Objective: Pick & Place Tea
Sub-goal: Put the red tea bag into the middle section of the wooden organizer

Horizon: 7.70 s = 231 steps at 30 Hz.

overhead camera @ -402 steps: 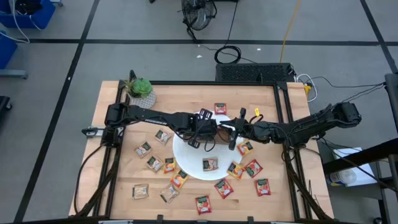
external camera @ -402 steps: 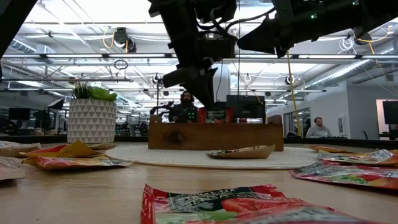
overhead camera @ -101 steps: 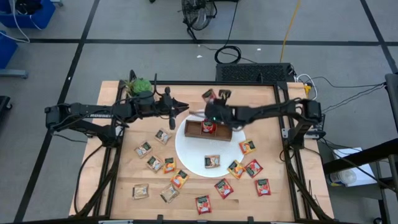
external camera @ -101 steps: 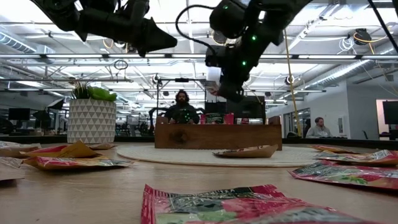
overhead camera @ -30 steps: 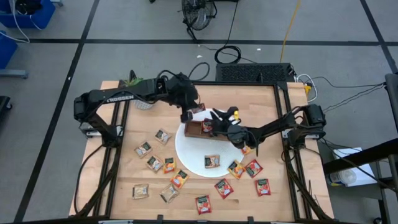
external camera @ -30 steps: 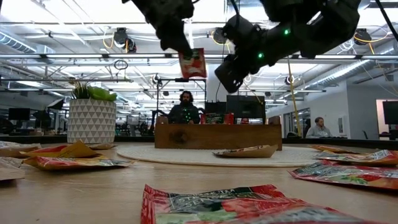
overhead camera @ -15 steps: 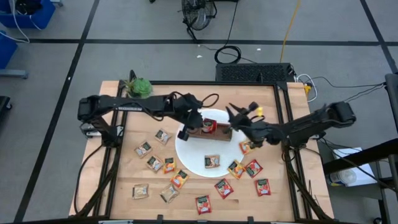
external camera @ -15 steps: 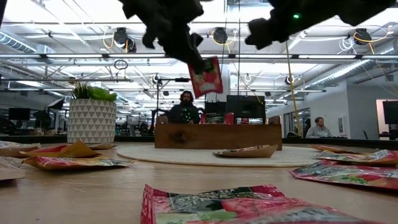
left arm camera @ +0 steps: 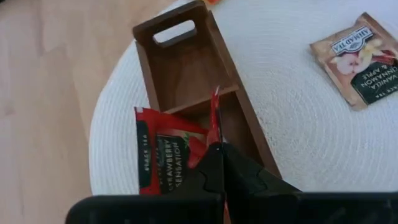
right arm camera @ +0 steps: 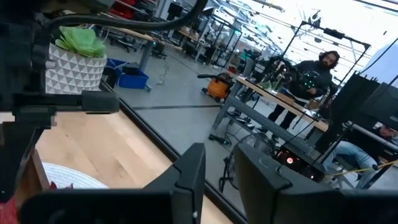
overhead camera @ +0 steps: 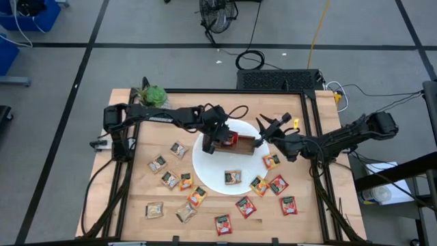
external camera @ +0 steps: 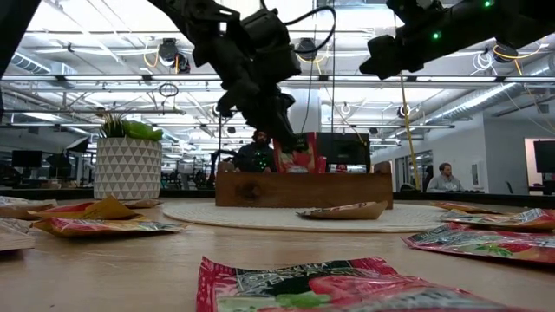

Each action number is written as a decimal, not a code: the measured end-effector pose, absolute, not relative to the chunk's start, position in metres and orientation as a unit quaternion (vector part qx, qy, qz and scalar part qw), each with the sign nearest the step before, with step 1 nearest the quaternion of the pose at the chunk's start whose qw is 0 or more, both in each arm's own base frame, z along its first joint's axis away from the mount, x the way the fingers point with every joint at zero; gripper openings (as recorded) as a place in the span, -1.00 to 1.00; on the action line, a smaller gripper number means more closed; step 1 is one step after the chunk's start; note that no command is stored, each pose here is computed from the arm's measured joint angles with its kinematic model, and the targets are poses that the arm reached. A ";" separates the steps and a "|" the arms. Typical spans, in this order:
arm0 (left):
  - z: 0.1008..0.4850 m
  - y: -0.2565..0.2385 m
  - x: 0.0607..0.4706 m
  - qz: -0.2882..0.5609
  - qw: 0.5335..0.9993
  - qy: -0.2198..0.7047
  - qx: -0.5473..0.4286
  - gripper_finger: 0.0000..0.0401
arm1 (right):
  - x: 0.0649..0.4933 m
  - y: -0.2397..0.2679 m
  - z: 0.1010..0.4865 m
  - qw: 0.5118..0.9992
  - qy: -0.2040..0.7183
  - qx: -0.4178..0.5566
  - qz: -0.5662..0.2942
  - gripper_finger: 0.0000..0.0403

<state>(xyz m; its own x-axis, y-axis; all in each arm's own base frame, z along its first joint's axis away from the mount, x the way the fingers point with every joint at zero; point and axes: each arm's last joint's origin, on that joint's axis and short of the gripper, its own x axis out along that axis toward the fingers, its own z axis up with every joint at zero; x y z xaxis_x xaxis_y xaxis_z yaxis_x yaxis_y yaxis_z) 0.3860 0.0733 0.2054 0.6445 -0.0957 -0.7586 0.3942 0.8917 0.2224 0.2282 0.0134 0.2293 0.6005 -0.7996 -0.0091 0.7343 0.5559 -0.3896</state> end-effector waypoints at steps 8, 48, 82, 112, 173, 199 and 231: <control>0.199 0.074 0.388 -0.129 0.887 0.408 0.171 -0.98 | 0.228 0.013 0.229 0.876 0.097 -0.180 -0.436 -0.64; 0.234 0.035 0.406 -0.107 0.830 0.461 0.295 -0.98 | 0.227 0.011 0.227 0.860 0.109 -0.186 -0.462 -0.64; 0.150 0.053 0.431 -0.106 0.798 0.544 0.235 -1.00 | 0.227 0.011 0.226 0.858 0.120 -0.197 -0.459 -0.64; 0.182 0.029 0.430 -0.021 0.814 0.521 0.255 -0.97 | 0.227 0.011 0.225 0.858 0.120 -0.196 -0.459 -0.64; 0.283 0.036 0.252 0.010 0.995 0.027 0.098 -0.79 | 0.290 0.145 0.246 0.888 0.329 0.319 -0.033 -0.31; 0.283 0.036 0.252 0.010 0.995 0.027 0.097 -0.79 | 0.175 0.204 0.157 0.464 0.605 0.505 -0.403 -0.23; 0.283 0.036 0.252 0.010 0.995 0.027 0.097 -0.79 | 0.173 0.193 0.132 0.524 0.593 0.470 -0.391 -0.93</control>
<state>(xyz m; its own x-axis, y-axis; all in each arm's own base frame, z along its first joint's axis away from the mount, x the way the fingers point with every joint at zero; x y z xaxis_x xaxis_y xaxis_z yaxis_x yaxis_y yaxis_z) 0.2516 0.0359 0.2826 0.9984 0.0254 -0.0508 -0.0151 0.9810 0.1934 0.1733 0.1932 0.1319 -0.0089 0.1485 -0.9889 0.9671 0.2526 0.0293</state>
